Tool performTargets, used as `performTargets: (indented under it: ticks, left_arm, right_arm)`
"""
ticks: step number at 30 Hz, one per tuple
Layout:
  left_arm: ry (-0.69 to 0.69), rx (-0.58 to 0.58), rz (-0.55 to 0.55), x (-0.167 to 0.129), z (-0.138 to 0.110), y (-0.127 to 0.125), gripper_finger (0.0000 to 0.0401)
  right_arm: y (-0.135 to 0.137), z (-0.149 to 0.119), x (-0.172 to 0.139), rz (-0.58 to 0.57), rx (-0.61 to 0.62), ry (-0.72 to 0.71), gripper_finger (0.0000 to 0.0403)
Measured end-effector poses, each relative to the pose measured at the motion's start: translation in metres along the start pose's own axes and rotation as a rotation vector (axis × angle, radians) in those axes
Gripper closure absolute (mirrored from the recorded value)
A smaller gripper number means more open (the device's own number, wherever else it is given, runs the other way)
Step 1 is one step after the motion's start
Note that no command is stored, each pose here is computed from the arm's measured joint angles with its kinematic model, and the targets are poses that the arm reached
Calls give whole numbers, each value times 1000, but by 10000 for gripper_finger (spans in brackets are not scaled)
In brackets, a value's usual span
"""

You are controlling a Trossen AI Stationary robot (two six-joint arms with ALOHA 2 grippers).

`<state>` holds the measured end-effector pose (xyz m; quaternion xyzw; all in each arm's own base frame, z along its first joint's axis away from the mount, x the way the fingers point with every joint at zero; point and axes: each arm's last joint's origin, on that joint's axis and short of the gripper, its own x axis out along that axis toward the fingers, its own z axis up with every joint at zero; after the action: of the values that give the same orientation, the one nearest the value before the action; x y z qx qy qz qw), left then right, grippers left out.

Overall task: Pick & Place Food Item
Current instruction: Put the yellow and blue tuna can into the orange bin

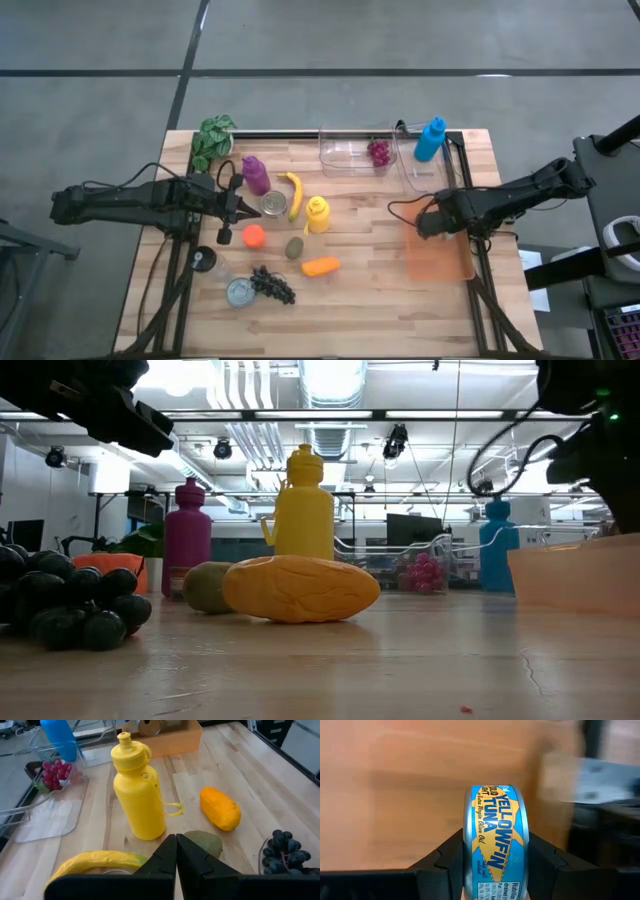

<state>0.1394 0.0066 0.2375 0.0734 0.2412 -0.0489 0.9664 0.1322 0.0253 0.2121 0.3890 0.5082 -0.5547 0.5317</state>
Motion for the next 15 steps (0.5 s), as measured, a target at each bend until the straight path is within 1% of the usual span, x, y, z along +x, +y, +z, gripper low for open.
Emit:
performTargets:
  ticks: [2,9,15]
  left_arm:
    - [0,0,0,0,0,0,391]
    - [-1,0,0,0,0,0,391]
    - [0,0,0,0,0,0,391]
  right_arm:
    - [-1,2,0,10,-5,20,259]
    - [-5,10,-1,26,42,30,259]
    - [-4,15,1,12,55,60,259]
